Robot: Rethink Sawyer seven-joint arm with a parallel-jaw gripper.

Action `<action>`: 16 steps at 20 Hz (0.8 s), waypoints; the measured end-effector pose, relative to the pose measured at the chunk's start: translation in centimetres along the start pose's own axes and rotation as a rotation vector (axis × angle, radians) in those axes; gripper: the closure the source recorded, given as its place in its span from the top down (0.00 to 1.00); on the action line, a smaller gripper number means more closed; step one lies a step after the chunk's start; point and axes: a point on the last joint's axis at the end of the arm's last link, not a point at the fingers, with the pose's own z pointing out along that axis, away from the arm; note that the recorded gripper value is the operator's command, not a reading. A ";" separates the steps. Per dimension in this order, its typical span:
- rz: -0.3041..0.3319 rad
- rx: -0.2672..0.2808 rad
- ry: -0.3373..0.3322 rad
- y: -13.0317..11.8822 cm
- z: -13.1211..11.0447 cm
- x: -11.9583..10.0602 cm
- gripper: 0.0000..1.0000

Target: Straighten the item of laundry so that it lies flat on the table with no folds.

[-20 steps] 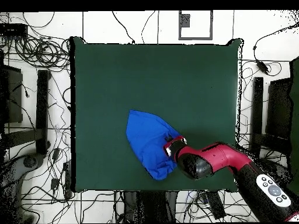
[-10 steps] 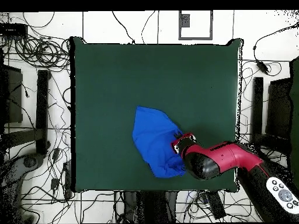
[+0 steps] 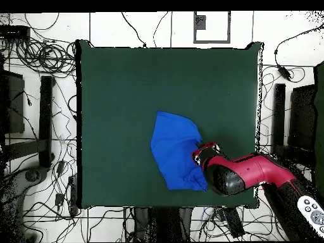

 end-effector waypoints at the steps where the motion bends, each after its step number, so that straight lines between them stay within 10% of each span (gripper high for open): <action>1: 0.004 0.006 0.000 -0.3 -0.3 -0.2 0.00; 16: 0.013 0.029 0.009 -1.2 -1.7 -1.3 0.00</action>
